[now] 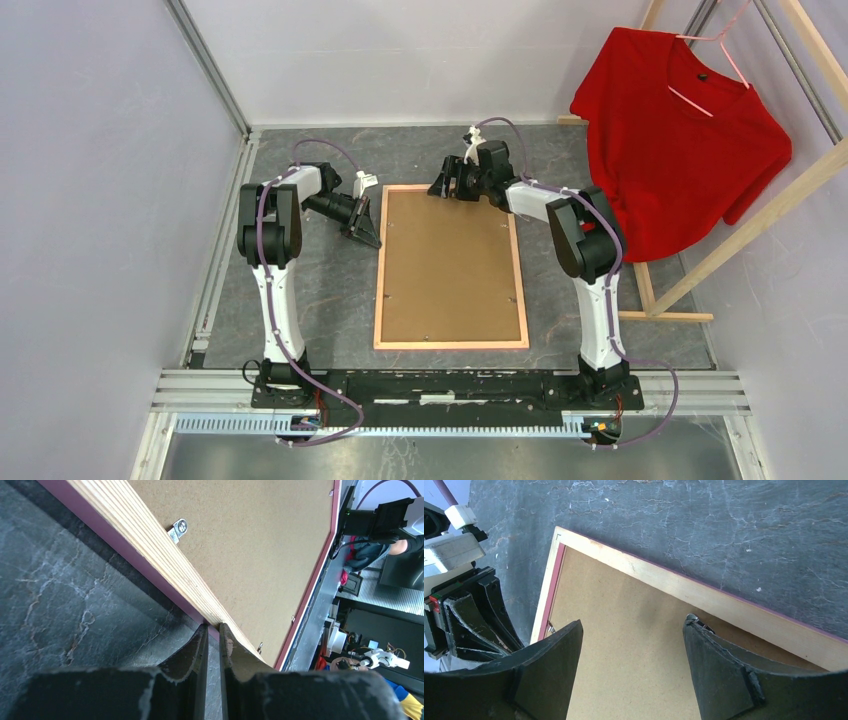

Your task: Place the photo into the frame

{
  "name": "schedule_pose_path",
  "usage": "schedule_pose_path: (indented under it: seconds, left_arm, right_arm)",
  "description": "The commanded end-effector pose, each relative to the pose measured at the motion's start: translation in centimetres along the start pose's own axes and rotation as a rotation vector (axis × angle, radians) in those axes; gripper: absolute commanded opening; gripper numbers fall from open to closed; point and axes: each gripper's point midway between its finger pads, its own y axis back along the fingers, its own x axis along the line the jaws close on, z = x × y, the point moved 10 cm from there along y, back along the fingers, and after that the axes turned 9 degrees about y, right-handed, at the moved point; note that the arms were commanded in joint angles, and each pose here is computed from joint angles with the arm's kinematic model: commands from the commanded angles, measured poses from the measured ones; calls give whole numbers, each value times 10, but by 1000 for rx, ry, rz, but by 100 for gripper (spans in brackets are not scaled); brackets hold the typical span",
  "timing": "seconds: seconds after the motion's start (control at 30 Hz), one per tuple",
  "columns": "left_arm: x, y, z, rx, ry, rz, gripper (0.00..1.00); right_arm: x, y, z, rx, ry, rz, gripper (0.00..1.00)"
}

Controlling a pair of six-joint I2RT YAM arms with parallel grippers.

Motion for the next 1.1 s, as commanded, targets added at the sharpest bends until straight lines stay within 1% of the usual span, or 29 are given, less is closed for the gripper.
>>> schedule_pose_path:
  seconds: [0.0, 0.5, 0.73, 0.9, 1.07]
  left_arm:
    - [11, 4, 6, -18, -119, 63, 19]
    - [10, 5, 6, -18, -120, 67, 19]
    - [8, 6, 6, -19, -125, 72, 18]
    - [7, 9, 7, -21, -129, 84, 18]
    - [6, 9, 7, -22, -127, 84, 18]
  right_arm:
    - [-3, -6, 6, -23, 14, -22, 80]
    - [-12, -10, 8, -26, 34, -116, 79]
    - [-1, -9, 14, -32, 68, -94, 79]
    - [17, 10, 29, -83, 85, -37, 83]
    - [25, 32, 39, -127, 98, -4, 87]
